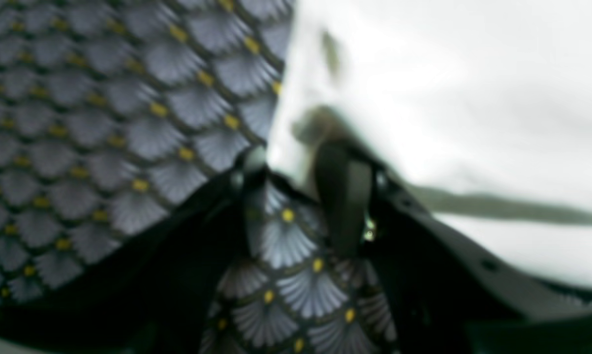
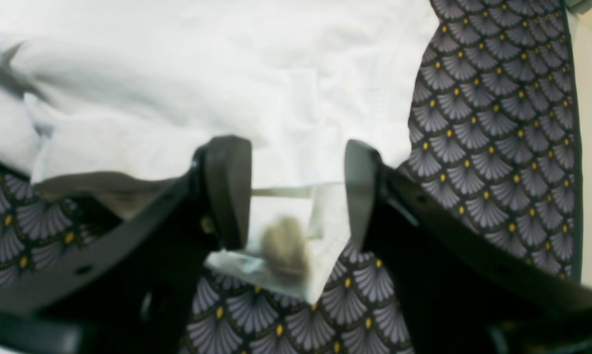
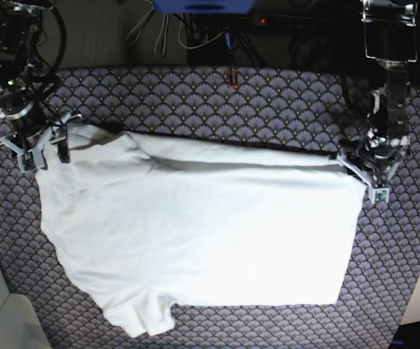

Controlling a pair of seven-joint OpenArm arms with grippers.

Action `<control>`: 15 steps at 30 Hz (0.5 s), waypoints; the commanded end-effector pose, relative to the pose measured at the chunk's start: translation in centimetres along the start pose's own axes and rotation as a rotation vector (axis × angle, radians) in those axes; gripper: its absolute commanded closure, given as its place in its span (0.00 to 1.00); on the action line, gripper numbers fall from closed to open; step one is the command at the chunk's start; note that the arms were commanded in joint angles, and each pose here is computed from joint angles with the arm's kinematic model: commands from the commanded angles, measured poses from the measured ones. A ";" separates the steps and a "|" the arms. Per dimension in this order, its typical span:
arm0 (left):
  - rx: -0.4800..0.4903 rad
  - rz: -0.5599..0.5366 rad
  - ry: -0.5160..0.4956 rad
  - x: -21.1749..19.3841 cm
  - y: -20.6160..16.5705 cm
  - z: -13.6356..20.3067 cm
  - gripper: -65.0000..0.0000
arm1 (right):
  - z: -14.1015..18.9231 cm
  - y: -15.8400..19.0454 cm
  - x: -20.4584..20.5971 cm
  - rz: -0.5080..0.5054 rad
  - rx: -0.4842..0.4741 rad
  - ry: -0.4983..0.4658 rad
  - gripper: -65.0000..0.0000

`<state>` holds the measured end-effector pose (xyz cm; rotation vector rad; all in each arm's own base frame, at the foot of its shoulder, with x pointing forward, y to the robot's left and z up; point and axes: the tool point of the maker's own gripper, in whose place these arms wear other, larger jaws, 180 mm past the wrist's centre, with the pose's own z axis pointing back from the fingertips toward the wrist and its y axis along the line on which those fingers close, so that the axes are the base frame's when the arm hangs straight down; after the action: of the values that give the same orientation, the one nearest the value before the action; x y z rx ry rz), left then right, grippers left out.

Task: Fold the T-shirt properly
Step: 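Hold the shirt taut with both grippers, adjusting the left grip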

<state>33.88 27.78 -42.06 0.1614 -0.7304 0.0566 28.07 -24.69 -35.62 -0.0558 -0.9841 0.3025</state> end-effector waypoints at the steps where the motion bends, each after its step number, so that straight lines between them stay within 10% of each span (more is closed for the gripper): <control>1: 0.006 -0.010 -0.019 1.1 0.5 0.0 0.66 | 0.2 -0.8 1.5 0.015 -0.015 -0.050 0.52; 10: -0.001 -0.017 -0.001 0.8 0.1 -0.9 0.69 | 0.3 -0.8 1.4 0.016 -0.016 -0.047 0.52; 15: -0.001 -0.017 0.003 0.8 0.1 -0.9 1.00 | 0.3 -0.8 1.4 0.016 -0.016 -0.047 0.52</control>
<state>34.92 27.48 -42.40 0.1542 -0.7374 0.0409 27.98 -24.78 -35.66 -0.0580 -0.9805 0.3048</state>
